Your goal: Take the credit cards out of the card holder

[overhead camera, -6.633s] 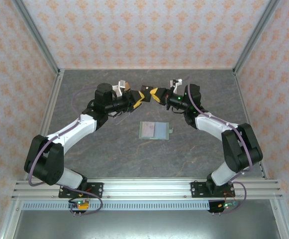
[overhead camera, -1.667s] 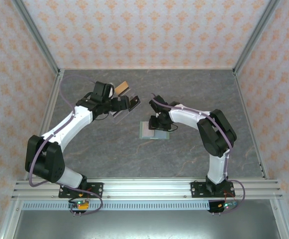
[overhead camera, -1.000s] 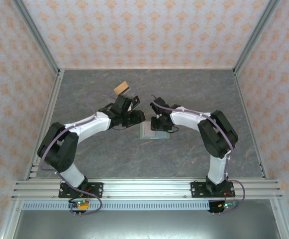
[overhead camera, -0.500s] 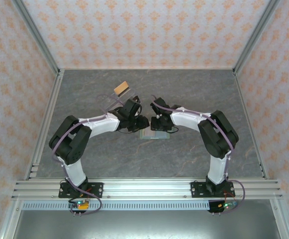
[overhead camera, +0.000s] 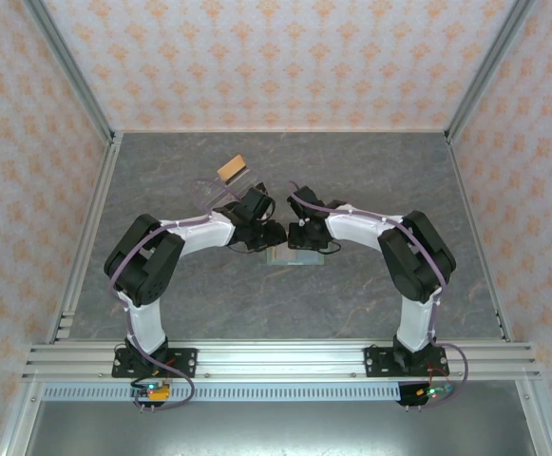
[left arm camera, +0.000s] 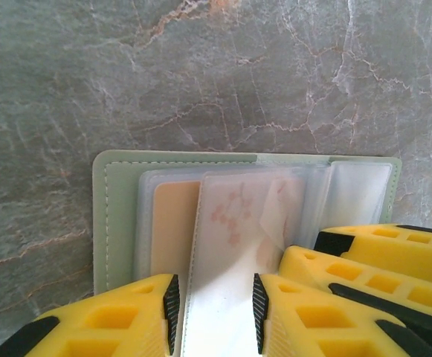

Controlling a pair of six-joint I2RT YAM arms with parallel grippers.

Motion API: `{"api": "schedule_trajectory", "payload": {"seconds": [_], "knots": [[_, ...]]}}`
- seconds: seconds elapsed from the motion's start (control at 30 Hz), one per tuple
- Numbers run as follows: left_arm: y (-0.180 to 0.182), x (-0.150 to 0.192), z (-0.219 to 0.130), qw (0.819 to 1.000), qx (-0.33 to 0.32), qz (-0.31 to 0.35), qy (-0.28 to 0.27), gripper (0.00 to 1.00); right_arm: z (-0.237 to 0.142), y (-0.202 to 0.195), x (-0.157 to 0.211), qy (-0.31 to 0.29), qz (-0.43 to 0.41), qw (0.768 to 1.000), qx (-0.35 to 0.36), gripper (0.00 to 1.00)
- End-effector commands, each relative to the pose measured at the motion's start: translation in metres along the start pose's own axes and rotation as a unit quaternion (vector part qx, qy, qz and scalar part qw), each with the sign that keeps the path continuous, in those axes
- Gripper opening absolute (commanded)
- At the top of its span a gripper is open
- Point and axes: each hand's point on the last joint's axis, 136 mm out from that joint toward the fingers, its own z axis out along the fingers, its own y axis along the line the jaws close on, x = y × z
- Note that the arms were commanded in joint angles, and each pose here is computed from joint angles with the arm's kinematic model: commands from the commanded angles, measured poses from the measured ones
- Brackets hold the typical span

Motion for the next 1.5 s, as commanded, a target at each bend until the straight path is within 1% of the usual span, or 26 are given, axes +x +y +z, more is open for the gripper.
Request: {"api": "schedule_trajectory", "payload": {"seconds": [0.0, 0.13, 0.27, 0.33, 0.4, 0.57, 0.7, 0.83, 0.97, 1.13, 1.23, 1.37, 1.47], "knots": [[-0.003, 0.005, 0.004, 1.0, 0.0, 0.012, 0.016, 0.35, 0.028, -0.03, 0.029, 0.045, 0.005, 0.998, 0.05, 0.32], [-0.006, 0.008, 0.006, 1.0, 0.01, 0.011, 0.025, 0.32, 0.029, -0.028, 0.03, 0.048, 0.007, 0.998, 0.043, 0.32], [-0.005, 0.005, 0.003, 1.0, 0.001, 0.02, 0.018, 0.23, 0.029, -0.027, 0.029, 0.05, 0.014, 0.998, 0.031, 0.32], [-0.004, 0.004, 0.001, 1.0, -0.002, 0.023, 0.013, 0.15, 0.027, -0.025, 0.028, 0.047, 0.019, 0.999, 0.018, 0.32], [-0.004, 0.003, -0.001, 1.0, -0.004, 0.026, 0.011, 0.11, 0.023, -0.023, 0.026, 0.039, 0.02, 0.999, 0.008, 0.32], [-0.012, 0.001, -0.007, 0.999, 0.01, 0.032, 0.005, 0.1, 0.006, -0.013, 0.018, 0.005, 0.021, 0.999, -0.029, 0.33], [-0.025, -0.001, -0.012, 0.999, 0.037, 0.033, 0.004, 0.12, -0.015, -0.004, 0.009, -0.034, 0.019, 0.997, -0.065, 0.36], [-0.042, -0.001, -0.014, 0.997, 0.073, 0.037, 0.003, 0.15, -0.037, -0.003, -0.001, -0.081, 0.026, 0.992, -0.093, 0.36], [-0.061, 0.001, -0.019, 0.994, 0.097, 0.047, 0.001, 0.2, -0.052, -0.021, -0.012, -0.121, 0.061, 0.986, -0.096, 0.36], [-0.084, 0.007, -0.024, 0.991, 0.12, 0.062, 0.005, 0.32, -0.071, -0.04, -0.022, -0.173, 0.092, 0.976, -0.093, 0.36], [-0.095, 0.011, -0.023, 0.989, 0.13, 0.069, 0.008, 0.36, -0.082, -0.049, -0.025, -0.2, 0.103, 0.971, -0.082, 0.37], [-0.105, 0.013, -0.017, 0.987, 0.142, 0.068, 0.013, 0.42, -0.094, -0.059, -0.027, -0.229, 0.111, 0.965, -0.069, 0.37], [-0.105, 0.012, -0.01, 0.988, 0.143, 0.057, 0.018, 0.47, -0.101, -0.06, -0.028, -0.242, 0.106, 0.962, -0.069, 0.37]]}}
